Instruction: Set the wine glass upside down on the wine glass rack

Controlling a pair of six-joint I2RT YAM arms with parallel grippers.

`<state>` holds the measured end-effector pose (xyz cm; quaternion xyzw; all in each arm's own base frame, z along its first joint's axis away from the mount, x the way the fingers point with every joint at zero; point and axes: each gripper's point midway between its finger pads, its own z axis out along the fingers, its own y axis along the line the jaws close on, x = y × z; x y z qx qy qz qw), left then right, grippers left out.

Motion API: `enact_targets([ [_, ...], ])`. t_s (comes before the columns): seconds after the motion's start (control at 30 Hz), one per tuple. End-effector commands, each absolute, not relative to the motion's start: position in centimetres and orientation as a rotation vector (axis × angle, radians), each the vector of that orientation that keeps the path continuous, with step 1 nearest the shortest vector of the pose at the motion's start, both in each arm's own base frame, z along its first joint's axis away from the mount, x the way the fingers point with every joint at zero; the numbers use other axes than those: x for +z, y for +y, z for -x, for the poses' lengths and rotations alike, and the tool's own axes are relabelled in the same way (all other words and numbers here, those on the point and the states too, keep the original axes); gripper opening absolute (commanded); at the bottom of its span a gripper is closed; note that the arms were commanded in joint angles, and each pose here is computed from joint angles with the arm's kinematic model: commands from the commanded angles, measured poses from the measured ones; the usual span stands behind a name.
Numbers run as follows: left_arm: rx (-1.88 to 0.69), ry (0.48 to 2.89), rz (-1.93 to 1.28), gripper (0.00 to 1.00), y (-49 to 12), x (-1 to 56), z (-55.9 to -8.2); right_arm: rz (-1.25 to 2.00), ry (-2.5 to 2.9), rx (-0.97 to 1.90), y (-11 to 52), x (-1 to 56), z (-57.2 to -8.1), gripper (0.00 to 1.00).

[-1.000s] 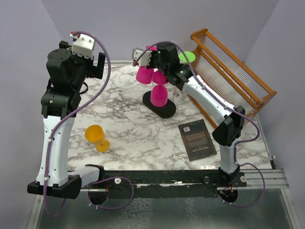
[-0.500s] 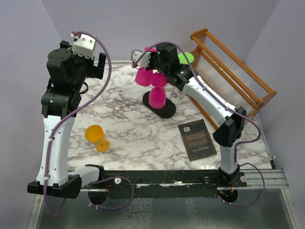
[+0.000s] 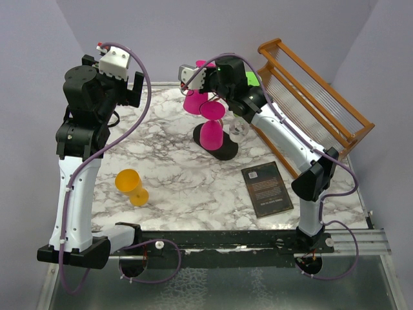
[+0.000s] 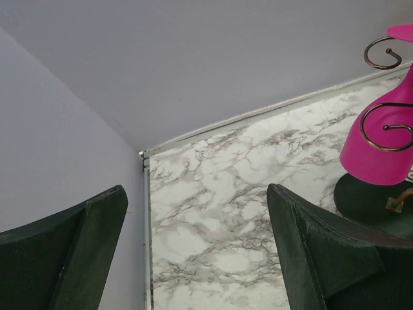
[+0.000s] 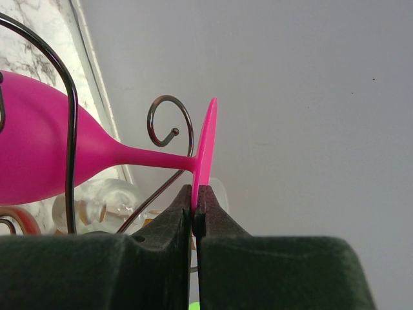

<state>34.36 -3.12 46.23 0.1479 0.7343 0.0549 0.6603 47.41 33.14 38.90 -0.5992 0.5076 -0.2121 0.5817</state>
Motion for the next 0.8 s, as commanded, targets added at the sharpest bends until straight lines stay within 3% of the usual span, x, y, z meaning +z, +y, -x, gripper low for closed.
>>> enact_targets([
  [0.0, 0.116, 1.633, -0.344, 0.92, -3.3, 47.1, -34.1, 1.386, 1.129, -0.562, 32.3, 41.8, -46.7, 0.01],
  [0.77, 0.114, 1.623, -0.353, 0.92, -3.3, 47.5, -33.9, 1.353, 1.143, -0.755, 32.3, 41.1, -50.6, 0.01],
])
